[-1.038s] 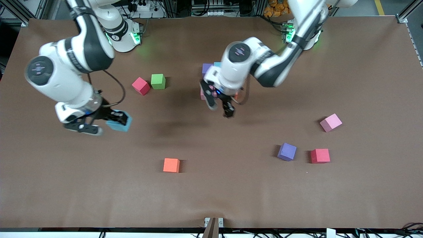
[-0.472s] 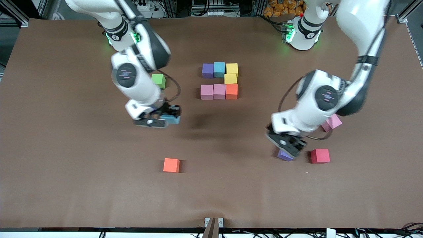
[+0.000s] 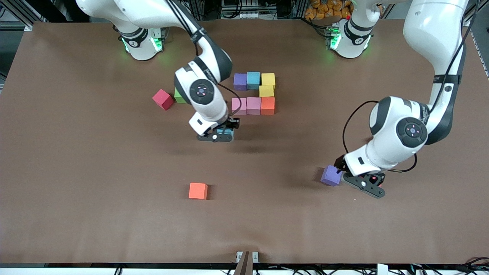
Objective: Form number 2 with 11 blocks
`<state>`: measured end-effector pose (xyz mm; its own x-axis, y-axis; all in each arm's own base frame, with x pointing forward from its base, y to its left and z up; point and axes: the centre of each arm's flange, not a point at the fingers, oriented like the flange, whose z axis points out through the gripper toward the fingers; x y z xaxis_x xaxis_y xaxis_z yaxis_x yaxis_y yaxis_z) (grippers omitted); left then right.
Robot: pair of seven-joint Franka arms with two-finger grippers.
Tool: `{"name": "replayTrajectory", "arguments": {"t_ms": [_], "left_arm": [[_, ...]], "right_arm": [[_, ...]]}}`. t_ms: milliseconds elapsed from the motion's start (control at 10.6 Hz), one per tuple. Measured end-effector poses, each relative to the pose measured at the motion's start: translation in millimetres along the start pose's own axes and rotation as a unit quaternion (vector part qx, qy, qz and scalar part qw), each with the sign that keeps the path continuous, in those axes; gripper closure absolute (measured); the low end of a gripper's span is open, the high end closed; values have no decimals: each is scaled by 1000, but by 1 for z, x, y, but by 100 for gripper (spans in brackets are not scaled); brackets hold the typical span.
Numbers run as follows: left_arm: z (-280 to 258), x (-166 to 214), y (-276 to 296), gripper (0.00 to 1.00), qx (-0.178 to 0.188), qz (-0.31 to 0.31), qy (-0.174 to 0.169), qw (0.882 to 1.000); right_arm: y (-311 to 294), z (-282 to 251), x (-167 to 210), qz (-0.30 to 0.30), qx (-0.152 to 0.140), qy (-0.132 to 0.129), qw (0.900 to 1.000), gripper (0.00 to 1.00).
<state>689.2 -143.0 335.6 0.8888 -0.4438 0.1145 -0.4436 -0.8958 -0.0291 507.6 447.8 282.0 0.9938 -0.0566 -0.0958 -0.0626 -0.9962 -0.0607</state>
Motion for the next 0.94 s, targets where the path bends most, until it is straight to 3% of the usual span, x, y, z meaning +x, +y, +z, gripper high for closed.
{"name": "replayTrajectory", "arguments": {"t_ms": [377,943], "left_arm": [[14,-12,-41,0,8,-96,-11,995],[65,2,24,0,-10,-83,-41,996]], "right_arm": [[-36,28,-24,0,-1,6,1000,41],[-41,66,-44,-5,-12,2,1000,41]]}}
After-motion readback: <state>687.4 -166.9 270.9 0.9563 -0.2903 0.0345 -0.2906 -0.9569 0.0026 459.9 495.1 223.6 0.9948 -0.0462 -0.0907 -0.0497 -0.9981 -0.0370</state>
